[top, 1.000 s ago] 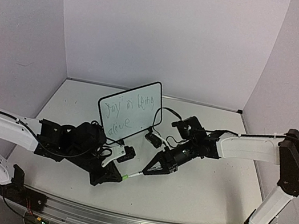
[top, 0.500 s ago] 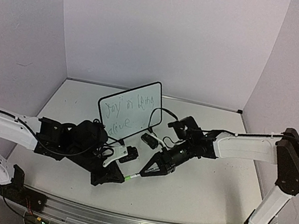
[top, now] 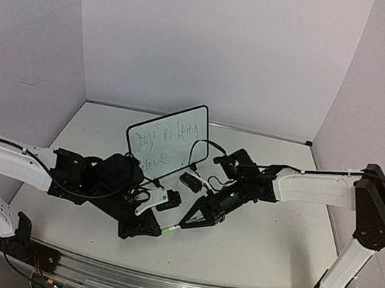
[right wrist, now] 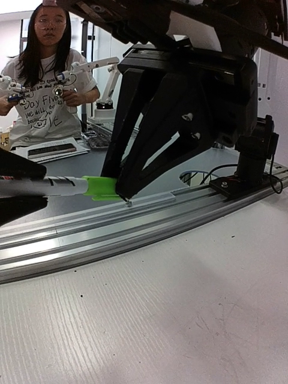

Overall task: Write a sentence on the whiteboard
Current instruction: Insert the whiteboard marker without the cap into the pen cap.

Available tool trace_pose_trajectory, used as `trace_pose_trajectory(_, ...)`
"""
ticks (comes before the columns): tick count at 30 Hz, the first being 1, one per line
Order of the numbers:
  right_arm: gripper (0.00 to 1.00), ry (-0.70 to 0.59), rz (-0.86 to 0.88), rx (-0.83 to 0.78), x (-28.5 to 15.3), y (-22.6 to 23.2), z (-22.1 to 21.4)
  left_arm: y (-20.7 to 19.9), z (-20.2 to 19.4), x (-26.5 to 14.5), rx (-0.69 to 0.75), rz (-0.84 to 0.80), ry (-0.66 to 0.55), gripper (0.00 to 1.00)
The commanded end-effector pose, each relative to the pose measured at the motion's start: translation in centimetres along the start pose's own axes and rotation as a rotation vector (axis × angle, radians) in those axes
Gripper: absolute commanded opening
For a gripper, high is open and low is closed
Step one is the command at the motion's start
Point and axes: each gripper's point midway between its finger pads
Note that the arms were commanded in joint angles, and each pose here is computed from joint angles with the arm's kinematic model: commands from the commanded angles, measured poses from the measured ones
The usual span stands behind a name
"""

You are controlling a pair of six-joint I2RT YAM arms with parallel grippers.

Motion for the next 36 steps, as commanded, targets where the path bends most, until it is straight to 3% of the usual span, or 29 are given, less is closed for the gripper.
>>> trace_pose_trajectory(1,0.0,0.028,0.05,-0.086,1.4,2.1,0.5,-1.2,7.4,-1.6,0.058,-0.019,-0.233,0.0)
trace_pose_trajectory(21,0.0,0.068,0.101,-0.122,2.1,3.7,-0.5,-2.8,10.9,-2.8,0.071,-0.094,-0.367,0.0)
trace_pose_trajectory(36,0.0,0.072,0.18,-0.19,1.2,6.7,-0.8,-3.5,10.5,-4.9,0.04,-0.167,-0.397,0.0)
Point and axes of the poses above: each gripper's point midway between its finger pads, its own x axis out along the fingers, its own y axis along the line the jaws close on, z = x × y, and after that the axes turned 6 degrees about -x, right-handed
